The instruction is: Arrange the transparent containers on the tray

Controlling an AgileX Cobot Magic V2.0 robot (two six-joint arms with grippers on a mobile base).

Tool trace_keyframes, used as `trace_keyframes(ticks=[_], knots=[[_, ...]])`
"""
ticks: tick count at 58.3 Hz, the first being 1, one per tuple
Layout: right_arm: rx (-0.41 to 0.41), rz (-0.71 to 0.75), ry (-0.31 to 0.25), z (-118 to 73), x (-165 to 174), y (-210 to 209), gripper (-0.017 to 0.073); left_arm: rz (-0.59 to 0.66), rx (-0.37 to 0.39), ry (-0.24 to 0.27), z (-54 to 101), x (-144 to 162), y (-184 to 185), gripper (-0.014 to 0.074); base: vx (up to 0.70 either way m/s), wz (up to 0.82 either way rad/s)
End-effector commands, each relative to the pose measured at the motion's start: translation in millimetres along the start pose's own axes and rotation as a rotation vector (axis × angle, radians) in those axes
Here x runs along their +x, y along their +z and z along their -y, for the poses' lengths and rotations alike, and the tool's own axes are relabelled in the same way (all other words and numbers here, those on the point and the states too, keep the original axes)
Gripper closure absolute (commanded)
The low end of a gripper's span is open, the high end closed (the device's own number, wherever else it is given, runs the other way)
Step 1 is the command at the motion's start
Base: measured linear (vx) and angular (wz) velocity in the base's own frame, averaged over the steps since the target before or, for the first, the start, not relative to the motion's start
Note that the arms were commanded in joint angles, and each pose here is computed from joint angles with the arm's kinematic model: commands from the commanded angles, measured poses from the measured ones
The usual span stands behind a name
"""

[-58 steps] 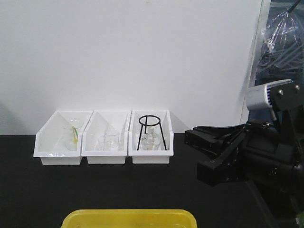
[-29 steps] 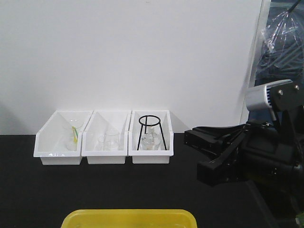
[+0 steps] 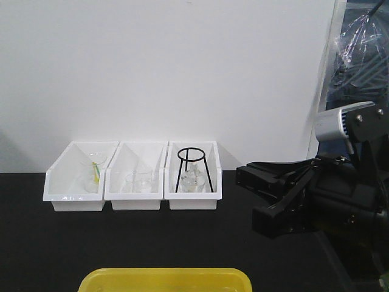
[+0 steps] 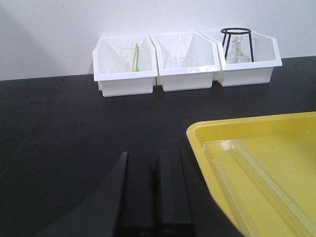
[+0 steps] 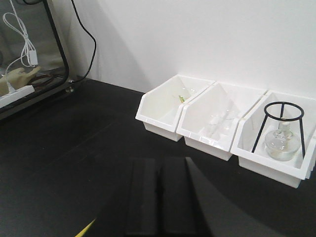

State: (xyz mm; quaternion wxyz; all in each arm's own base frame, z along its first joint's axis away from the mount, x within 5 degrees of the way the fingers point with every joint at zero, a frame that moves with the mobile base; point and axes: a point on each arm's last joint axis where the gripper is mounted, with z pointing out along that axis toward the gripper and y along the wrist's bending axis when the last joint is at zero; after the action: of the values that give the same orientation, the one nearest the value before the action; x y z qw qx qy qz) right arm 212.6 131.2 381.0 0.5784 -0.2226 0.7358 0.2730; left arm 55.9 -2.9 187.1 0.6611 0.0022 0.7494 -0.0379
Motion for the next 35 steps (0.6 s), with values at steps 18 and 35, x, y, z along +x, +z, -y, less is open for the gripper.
trace_keyframes(ticks=[18, 35], knots=[[0.182, 0.05, 0.021, 11.3, 17.1, -28.7, 0.0572, 0.067, 0.012, -0.014, 0.5, 2.5, 0.4, 0.0601, 0.0, 0.0], [0.375, 0.167, -0.017, 22.8, 68.2, -96.0, 0.0572, 0.067, 0.012, -0.014, 0.5, 2.5, 0.4, 0.0601, 0.0, 0.0]])
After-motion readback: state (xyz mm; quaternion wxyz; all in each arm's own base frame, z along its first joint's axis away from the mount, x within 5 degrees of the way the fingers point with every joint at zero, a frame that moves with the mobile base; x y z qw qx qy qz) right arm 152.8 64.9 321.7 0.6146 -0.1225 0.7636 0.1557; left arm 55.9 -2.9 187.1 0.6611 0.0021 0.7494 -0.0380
